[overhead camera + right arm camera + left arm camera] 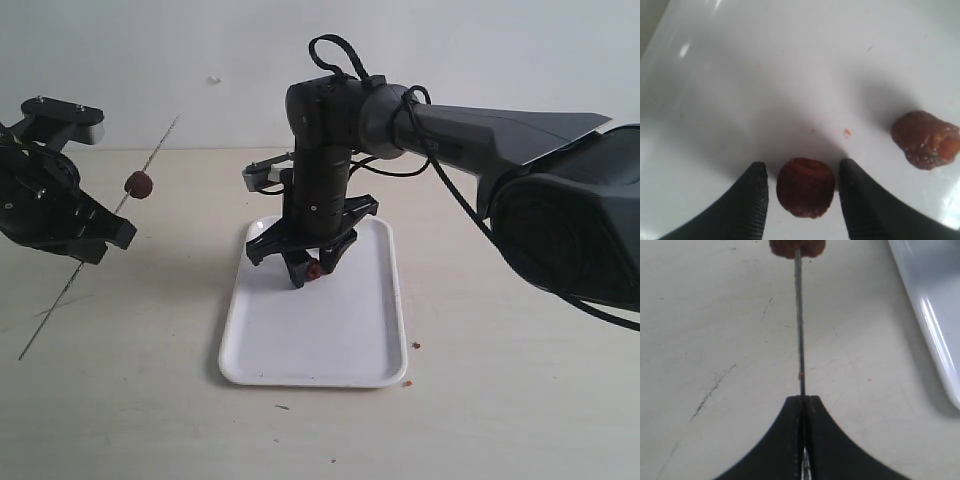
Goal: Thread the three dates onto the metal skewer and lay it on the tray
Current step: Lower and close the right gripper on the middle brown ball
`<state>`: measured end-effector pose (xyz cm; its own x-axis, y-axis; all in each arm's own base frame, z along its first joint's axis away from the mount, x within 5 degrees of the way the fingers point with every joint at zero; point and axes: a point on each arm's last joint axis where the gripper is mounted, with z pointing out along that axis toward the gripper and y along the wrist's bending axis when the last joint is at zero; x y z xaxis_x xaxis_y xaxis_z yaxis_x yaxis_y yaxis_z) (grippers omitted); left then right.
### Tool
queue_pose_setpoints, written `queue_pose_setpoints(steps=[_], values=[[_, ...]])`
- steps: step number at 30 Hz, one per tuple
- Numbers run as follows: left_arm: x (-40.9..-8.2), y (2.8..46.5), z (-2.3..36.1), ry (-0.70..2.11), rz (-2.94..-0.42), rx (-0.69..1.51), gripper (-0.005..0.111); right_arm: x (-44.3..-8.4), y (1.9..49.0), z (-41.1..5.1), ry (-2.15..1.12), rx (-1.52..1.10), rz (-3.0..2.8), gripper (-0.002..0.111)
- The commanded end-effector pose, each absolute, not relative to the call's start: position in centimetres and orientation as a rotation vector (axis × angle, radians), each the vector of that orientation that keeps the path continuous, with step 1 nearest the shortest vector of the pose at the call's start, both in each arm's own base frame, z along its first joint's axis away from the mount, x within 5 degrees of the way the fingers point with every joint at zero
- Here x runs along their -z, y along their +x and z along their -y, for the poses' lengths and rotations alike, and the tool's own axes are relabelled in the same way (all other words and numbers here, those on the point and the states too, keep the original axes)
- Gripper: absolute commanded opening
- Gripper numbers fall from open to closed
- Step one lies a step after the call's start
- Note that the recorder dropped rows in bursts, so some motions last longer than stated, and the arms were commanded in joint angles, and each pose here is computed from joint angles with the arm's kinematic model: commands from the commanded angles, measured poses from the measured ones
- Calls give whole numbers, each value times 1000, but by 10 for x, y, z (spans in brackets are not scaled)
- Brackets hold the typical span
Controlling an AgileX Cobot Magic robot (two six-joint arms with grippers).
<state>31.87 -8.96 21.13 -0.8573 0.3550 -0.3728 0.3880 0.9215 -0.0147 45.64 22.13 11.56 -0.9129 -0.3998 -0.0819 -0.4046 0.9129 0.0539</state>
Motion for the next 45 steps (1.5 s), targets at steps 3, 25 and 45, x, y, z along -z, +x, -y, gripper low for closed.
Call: queue_pose_setpoints(steps=[3, 25, 45], values=[[-216, 320, 90, 525, -2696, 138, 0, -117, 459, -221, -628, -110, -2983, 38], [-216, 320, 90, 525, -2696, 138, 0, -117, 457, -220, -648, -101, -3009, 33], [-216, 320, 90, 525, -2696, 138, 0, -121, 457, -220, -846, -93, -2947, 54]])
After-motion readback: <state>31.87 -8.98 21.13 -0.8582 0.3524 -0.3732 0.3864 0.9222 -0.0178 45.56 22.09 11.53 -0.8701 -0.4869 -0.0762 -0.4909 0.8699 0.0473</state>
